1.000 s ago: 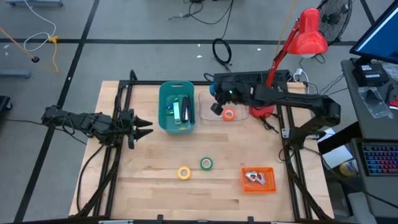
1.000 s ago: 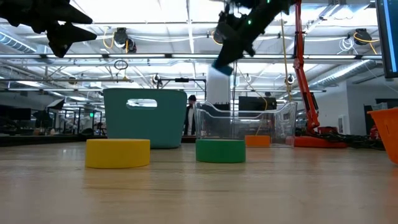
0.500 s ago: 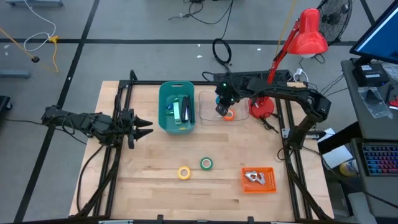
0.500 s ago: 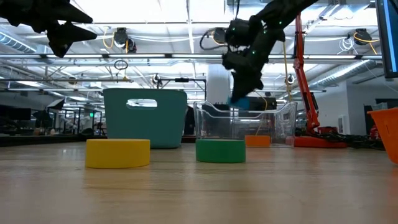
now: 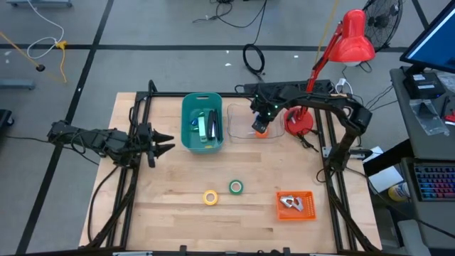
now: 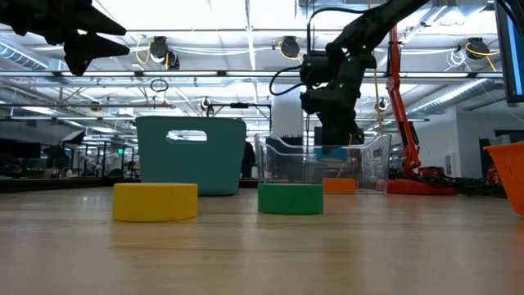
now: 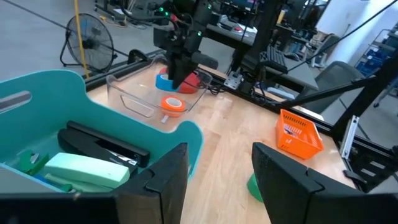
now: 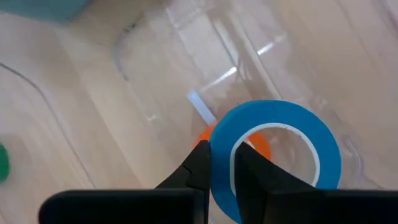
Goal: Pick and place Stapler, Stapler remover, tape
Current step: Put the blue tape into the transparent bin
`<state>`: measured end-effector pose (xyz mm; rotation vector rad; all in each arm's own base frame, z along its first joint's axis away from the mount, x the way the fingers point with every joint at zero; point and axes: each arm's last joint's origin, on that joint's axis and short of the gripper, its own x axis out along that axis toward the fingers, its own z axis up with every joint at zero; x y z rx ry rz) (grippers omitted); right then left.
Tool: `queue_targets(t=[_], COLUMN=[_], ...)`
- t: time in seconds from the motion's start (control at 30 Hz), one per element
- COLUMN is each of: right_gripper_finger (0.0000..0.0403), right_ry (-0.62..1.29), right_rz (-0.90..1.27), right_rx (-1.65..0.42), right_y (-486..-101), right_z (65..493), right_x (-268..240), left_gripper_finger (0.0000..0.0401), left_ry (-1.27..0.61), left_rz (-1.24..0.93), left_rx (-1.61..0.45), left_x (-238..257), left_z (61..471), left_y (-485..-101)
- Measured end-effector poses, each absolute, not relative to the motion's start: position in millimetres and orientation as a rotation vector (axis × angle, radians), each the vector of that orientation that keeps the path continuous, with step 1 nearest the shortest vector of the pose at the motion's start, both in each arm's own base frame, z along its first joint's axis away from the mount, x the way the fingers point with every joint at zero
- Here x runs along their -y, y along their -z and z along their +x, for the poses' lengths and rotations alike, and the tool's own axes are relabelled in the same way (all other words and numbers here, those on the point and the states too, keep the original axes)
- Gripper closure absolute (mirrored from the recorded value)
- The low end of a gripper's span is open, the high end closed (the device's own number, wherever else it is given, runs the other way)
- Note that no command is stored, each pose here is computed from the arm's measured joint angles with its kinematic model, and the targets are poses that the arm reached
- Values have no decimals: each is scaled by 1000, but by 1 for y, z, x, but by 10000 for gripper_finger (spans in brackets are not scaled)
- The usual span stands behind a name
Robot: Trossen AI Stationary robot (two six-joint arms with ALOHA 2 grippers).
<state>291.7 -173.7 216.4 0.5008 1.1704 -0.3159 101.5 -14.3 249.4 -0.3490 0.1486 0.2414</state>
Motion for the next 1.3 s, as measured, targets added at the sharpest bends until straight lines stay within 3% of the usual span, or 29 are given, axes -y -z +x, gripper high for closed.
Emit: queue_targets(t=[0.43,0.87,1.3], right_gripper_finger=[371,371,365], right_ry=[263,167,159], right_rz=[438,228,206], right_rx=[-1104,-1093,-1162], right_y=[-219,-221,-197], right_z=[298,316,325], right_x=[175,152,152], left_gripper_finger=[222,222,222], left_ry=[-275,-305,-326], left_rz=[-345,-344,-367], left_rx=[-140,-132,-122], left_x=[13,12,12], left_z=[101,101,101], left_y=[-249,-250,-250])
